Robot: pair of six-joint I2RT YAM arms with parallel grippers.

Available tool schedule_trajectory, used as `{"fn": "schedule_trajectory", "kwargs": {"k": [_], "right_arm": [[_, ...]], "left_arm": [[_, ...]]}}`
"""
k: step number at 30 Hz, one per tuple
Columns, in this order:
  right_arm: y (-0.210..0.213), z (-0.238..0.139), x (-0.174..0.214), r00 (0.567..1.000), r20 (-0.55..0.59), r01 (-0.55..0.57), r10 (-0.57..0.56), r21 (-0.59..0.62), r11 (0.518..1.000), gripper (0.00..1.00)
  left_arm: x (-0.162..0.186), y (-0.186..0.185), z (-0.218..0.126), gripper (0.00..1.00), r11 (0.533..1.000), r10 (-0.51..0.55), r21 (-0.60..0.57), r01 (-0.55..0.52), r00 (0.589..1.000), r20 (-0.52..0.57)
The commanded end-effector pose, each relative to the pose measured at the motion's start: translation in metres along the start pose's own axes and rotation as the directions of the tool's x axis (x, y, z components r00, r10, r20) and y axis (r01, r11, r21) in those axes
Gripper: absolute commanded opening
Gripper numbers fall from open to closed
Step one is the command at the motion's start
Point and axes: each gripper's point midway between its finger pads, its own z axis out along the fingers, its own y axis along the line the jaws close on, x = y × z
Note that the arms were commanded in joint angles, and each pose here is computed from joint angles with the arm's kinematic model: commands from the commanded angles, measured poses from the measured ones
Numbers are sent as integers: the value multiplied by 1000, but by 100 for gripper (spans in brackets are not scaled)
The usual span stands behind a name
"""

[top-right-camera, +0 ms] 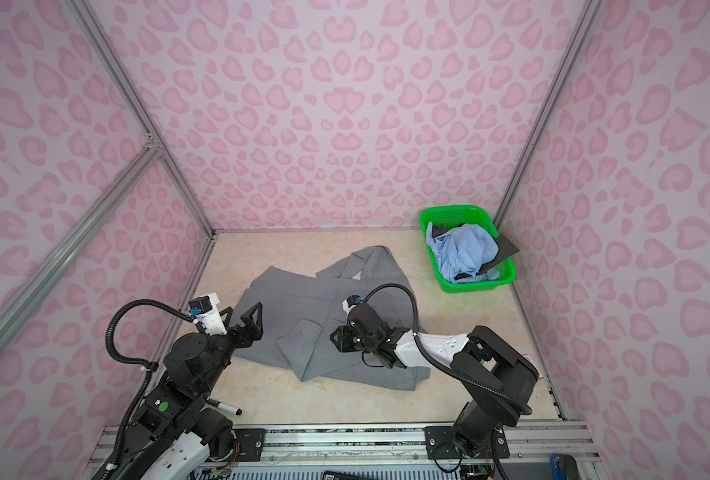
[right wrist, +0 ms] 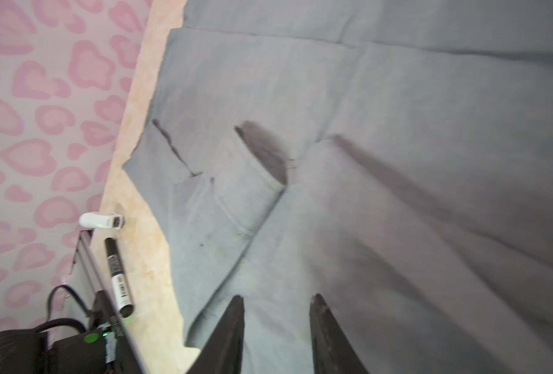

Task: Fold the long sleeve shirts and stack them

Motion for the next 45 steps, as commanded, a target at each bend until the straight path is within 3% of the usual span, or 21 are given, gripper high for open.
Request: {"fn": "schedule_trajectory", "kwargs": {"k": [1, 8, 13, 17, 23, 28, 31, 41, 45], "right_arm": [[29, 16, -1, 996, -13, -93, 93, -118, 989, 36], [29, 51, 13, 988, -16, -157, 156, -42, 987, 38], [-4, 56, 29, 977, 4, -213, 214, 133, 968, 38], [-8, 39, 18, 980, 112, -183, 164, 200, 963, 39], [24, 70, 26, 985, 20, -172, 171, 74, 982, 36], [12, 72, 32, 979, 31, -206, 203, 130, 970, 34], [21, 70, 24, 984, 66, -173, 167, 116, 978, 33], [58, 76, 6, 983, 93, -150, 155, -61, 987, 0], [75, 66, -17, 980, 154, -110, 124, -95, 989, 0]], "left_arm": [[7, 15, -5, 97, 995, 40, -91, -46, 997, -73], [35, 33, 8, 97, 959, 137, -200, -200, 947, -290], [33, 41, 10, 97, 961, 76, -241, -136, 968, -241], [33, 52, 7, 97, 947, 67, -292, -131, 973, -220], [23, 62, 2, 97, 930, 64, -347, -120, 984, -166], [24, 60, 1, 97, 935, 66, -333, -118, 984, -164], [23, 59, 2, 97, 937, 64, -328, -115, 985, -162], [19, 60, -1, 97, 937, 63, -333, -107, 988, -142], [12, 60, -5, 97, 935, 56, -342, -93, 992, -116]]}}
